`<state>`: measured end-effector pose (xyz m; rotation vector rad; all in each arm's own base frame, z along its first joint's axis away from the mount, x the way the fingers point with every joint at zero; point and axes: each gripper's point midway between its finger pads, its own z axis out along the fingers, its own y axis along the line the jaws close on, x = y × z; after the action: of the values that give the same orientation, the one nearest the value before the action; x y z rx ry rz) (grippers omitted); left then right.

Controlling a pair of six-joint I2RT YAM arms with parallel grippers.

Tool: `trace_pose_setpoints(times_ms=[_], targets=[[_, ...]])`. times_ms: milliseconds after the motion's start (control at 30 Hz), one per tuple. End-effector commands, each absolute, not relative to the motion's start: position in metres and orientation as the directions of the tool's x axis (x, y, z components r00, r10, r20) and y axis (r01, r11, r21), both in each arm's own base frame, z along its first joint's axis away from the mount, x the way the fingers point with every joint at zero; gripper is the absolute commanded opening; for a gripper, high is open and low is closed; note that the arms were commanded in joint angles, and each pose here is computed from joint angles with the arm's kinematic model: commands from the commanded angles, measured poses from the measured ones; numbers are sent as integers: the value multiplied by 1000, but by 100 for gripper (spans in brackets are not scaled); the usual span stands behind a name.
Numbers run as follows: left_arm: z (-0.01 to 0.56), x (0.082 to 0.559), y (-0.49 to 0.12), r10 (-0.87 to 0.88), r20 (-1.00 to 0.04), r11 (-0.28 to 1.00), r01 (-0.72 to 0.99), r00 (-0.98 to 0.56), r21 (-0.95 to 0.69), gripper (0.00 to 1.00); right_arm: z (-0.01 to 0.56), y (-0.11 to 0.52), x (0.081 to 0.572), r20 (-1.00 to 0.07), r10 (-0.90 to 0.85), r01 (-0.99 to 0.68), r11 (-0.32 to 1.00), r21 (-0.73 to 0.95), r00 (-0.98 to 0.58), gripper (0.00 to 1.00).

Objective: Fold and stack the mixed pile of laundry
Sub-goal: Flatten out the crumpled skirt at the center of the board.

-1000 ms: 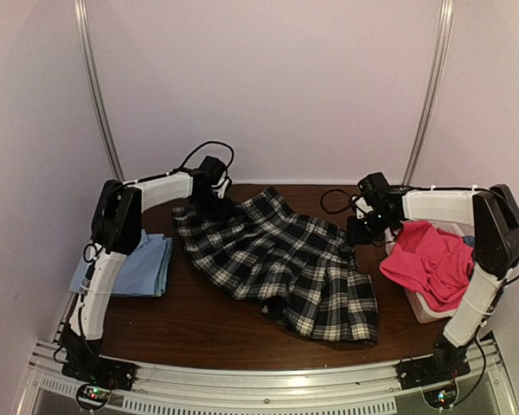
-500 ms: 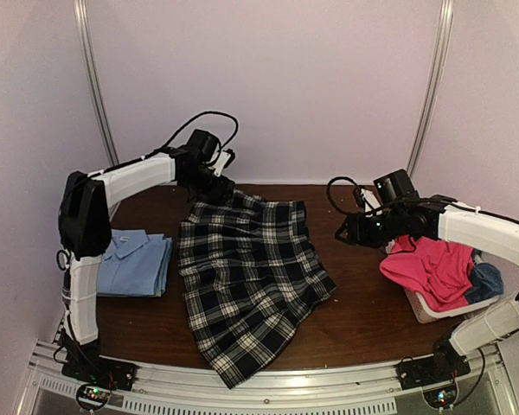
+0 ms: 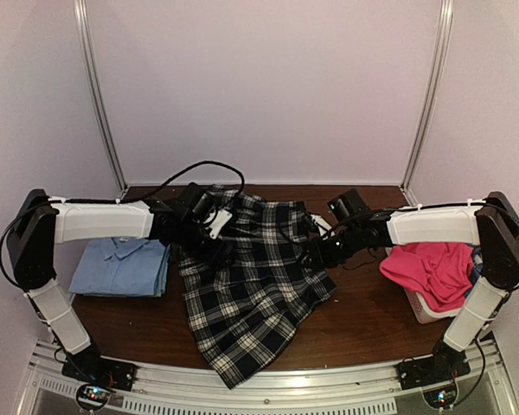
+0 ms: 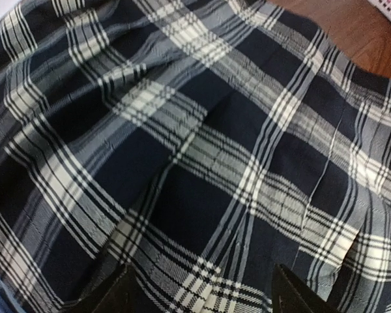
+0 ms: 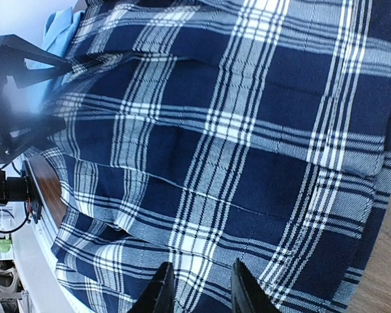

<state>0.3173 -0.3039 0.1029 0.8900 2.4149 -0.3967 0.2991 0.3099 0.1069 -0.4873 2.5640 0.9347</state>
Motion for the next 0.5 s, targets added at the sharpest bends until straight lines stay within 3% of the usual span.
trace_pose_setpoints(times_ms=[0, 300, 400, 467], targets=[[90, 314, -306, 485, -569, 748, 653, -664, -123, 72, 59, 295, 272, -358, -199, -381, 732, 564, -912, 29], [73, 336, -318, 538, -550, 736, 674, -639, -62, 72, 18, 275, 186, -250, -185, -299, 768, 566, -950, 28], [88, 344, -325, 558, -580, 710, 703, -593, -36, 73, 41, 280, 182, -290, -202, -341, 733, 589, -935, 29], [106, 350, -326, 553, -618, 698, 716, -559, -22, 75, 71, 276, 207, -398, -186, -395, 739, 546, -898, 35]])
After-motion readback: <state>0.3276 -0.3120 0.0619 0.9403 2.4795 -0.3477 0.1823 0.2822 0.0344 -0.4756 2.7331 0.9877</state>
